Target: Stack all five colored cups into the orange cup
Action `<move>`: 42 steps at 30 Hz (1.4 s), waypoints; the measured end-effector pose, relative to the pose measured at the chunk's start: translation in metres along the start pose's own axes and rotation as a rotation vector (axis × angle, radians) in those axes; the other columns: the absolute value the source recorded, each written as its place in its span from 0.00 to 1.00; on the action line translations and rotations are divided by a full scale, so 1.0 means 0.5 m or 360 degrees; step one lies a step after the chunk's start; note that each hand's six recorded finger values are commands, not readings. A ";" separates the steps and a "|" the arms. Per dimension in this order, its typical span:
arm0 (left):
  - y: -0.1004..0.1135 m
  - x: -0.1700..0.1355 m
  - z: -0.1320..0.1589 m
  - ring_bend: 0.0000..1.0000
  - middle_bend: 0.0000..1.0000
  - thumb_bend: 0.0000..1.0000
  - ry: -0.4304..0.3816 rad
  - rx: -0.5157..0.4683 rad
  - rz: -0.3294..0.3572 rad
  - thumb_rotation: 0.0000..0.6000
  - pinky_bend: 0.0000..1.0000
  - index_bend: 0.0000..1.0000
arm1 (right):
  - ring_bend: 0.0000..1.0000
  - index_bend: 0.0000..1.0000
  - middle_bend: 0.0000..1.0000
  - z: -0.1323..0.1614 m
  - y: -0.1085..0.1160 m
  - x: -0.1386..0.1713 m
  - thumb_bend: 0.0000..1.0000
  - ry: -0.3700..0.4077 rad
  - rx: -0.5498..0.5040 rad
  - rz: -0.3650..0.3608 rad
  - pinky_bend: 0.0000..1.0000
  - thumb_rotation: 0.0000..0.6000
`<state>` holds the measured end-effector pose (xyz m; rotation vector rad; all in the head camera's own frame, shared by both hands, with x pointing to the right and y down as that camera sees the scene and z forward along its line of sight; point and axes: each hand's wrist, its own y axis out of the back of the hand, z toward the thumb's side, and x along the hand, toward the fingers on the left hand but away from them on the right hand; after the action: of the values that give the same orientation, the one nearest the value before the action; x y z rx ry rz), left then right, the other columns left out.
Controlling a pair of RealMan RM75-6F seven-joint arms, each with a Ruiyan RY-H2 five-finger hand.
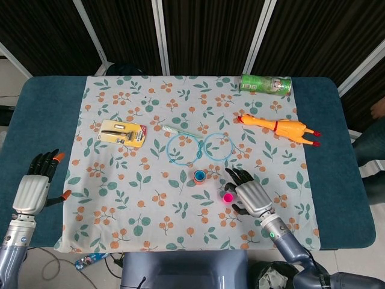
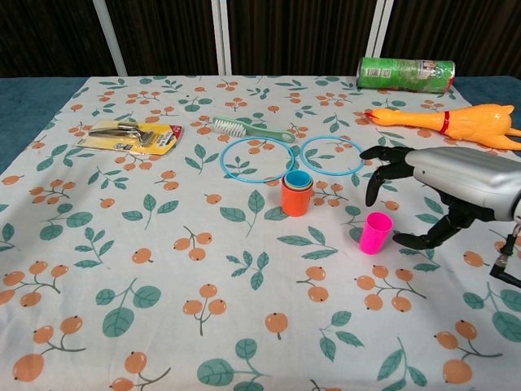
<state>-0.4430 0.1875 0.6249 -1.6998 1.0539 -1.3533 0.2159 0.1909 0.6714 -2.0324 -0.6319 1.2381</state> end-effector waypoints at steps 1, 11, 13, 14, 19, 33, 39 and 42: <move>0.000 0.000 -0.001 0.00 0.00 0.16 0.0002 0.0001 0.0001 1.00 0.00 0.10 | 0.00 0.38 0.00 0.000 -0.001 0.000 0.39 0.0001 0.0000 0.0001 0.12 1.00; -0.002 0.001 -0.003 0.00 0.00 0.16 0.0017 0.0003 -0.0005 1.00 0.00 0.10 | 0.00 0.39 0.00 0.005 -0.005 -0.004 0.39 0.0005 -0.0003 0.0003 0.13 1.00; -0.003 0.001 -0.003 0.00 0.00 0.16 0.0018 0.0004 -0.0004 1.00 0.00 0.10 | 0.00 0.40 0.00 0.006 -0.005 -0.006 0.39 0.0007 -0.0003 0.0004 0.13 1.00; -0.003 0.001 -0.003 0.00 0.00 0.16 0.0020 0.0004 -0.0004 1.00 0.00 0.10 | 0.00 0.40 0.00 0.007 -0.006 -0.007 0.39 0.0008 -0.0003 0.0003 0.13 1.00; -0.001 0.001 -0.004 0.00 0.00 0.16 0.0025 0.0012 0.0003 1.00 0.00 0.10 | 0.00 0.41 0.00 0.008 -0.008 -0.013 0.39 0.0003 -0.0014 0.0007 0.13 1.00; 0.001 0.001 -0.006 0.00 0.00 0.16 0.0029 0.0011 0.0010 1.00 0.00 0.10 | 0.00 0.46 0.00 0.014 -0.010 -0.024 0.39 0.0002 -0.0012 0.0002 0.14 1.00; 0.001 0.001 -0.008 0.00 0.00 0.16 0.0032 0.0015 0.0014 1.00 0.00 0.10 | 0.00 0.47 0.00 0.015 -0.011 -0.029 0.39 -0.0002 -0.0009 0.0005 0.14 1.00; 0.001 0.001 -0.009 0.00 0.00 0.16 0.0035 0.0018 0.0018 1.00 0.00 0.10 | 0.00 0.48 0.00 0.015 -0.010 -0.030 0.39 -0.0004 -0.0010 0.0005 0.14 1.00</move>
<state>-0.4474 0.1863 0.6255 -1.6718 1.0647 -1.3715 0.2024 0.1862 0.6814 -2.0378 -0.6345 1.2423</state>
